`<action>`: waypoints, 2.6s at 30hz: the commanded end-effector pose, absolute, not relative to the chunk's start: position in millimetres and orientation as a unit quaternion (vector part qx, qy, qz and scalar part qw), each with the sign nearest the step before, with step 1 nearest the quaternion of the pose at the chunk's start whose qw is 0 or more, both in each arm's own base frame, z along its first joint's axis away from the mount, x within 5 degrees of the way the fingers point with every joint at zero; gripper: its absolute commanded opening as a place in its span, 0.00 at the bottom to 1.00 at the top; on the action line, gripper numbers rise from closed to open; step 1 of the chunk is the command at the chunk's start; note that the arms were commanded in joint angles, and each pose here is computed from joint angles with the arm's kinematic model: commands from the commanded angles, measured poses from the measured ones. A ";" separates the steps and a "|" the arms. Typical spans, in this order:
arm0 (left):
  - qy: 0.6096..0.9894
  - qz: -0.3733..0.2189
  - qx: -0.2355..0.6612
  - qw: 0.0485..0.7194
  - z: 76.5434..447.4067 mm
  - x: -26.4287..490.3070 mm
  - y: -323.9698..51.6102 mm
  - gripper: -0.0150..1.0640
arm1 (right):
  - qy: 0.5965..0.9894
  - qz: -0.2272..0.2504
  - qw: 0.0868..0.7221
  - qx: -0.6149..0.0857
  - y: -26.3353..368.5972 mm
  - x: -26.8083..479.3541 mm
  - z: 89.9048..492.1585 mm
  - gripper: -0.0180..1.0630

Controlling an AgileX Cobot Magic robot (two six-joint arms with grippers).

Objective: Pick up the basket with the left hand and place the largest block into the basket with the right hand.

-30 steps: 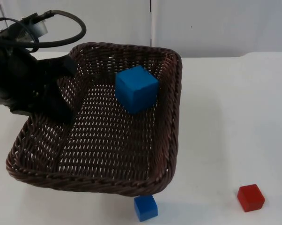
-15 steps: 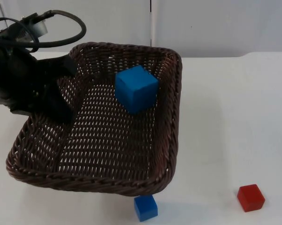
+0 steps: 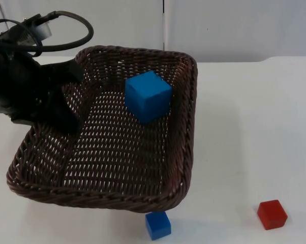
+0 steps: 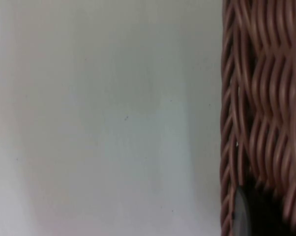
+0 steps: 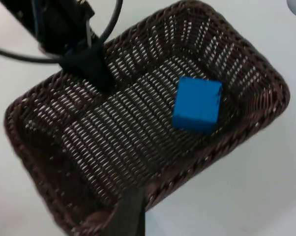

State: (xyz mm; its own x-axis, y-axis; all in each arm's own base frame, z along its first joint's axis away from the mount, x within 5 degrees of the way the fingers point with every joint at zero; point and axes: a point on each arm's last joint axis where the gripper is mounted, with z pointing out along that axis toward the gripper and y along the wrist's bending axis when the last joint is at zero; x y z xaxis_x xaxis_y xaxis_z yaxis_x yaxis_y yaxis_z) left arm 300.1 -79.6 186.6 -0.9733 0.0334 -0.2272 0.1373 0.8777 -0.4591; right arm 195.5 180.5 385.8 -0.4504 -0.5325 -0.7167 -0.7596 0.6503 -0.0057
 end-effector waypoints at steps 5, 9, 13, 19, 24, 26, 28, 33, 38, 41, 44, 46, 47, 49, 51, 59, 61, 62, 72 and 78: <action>0.957 -0.251 0.023 0.142 193.2 306.0 -81.4 0.01 | 0.826 0.180 0.380 -0.375 166.1 176.1 394.5 0.86; 0.953 -0.266 0.026 0.142 189.9 316.0 -88.0 0.01 | 0.819 0.185 0.396 -0.372 162.9 172.6 400.5 0.86; 0.953 -0.269 0.047 0.134 179.2 337.1 -105.6 0.01 | 0.816 0.187 0.402 -0.371 162.3 171.9 402.3 0.86; 0.950 -0.281 0.062 0.121 156.8 371.6 -130.8 0.01 | 0.817 0.189 0.401 -0.368 162.4 171.8 402.3 0.86; 0.945 -0.296 0.078 0.113 135.8 401.1 -158.6 0.01 | 0.820 0.192 0.399 -0.361 162.4 171.8 402.3 0.86; 0.943 -0.302 0.078 0.112 132.7 405.9 -164.1 0.01 | 0.821 0.193 0.399 -0.359 162.4 171.8 402.3 0.86; 0.941 -0.310 0.084 0.109 124.8 415.7 -175.2 0.01 | 0.823 0.192 0.395 -0.361 162.2 171.3 401.7 0.86; 0.934 -0.332 0.095 0.088 113.5 427.4 -188.8 0.02 | 0.824 0.191 0.391 -0.362 161.9 170.9 401.1 0.86; 0.929 -0.351 0.079 0.086 112.7 430.7 -192.4 0.24 | 0.825 0.190 0.391 -0.362 161.7 170.9 400.9 0.86; 0.925 -0.363 0.069 0.089 115.7 432.3 -194.3 0.47 | 0.825 0.190 0.391 -0.362 161.7 170.9 400.9 0.86; 0.917 -0.386 0.064 0.083 119.9 431.4 -197.5 0.90 | 0.825 0.190 0.391 -0.362 161.7 170.9 400.9 0.86; 0.914 -0.390 0.071 0.083 120.5 430.9 -198.1 0.99 | 0.825 0.190 0.391 -0.362 161.7 170.9 400.9 0.86; 0.913 -0.393 0.075 0.076 120.8 429.4 -198.5 0.99 | 0.825 0.190 0.391 -0.362 161.7 170.9 400.9 0.86; 0.910 -0.399 0.090 0.066 121.3 426.5 -199.3 0.99 | 0.825 0.190 0.391 -0.362 161.7 170.9 400.9 0.86; 0.909 -0.399 0.098 0.065 122.1 425.6 -199.3 0.99 | 0.825 0.190 0.391 -0.362 161.7 170.9 400.9 0.86; 0.940 -0.306 0.133 0.076 126.3 425.5 -184.7 0.99 | 0.824 0.188 0.392 -0.363 161.6 171.1 401.0 0.86; 0.947 -0.281 0.134 0.084 128.8 426.7 -180.7 0.99 | 0.824 0.188 0.392 -0.363 161.6 171.1 401.0 0.86; 0.951 -0.260 0.138 0.090 132.4 427.1 -177.3 0.99 | 0.824 0.188 0.391 -0.363 161.5 171.1 400.8 0.86; 0.954 -0.218 0.161 0.130 178.3 422.5 -168.0 0.99 | 0.824 0.189 0.393 -0.362 161.7 171.2 401.1 0.86; 0.956 -0.202 0.167 0.135 202.9 414.5 -163.5 0.99 | 0.816 0.193 0.411 -0.357 162.9 173.3 404.1 0.86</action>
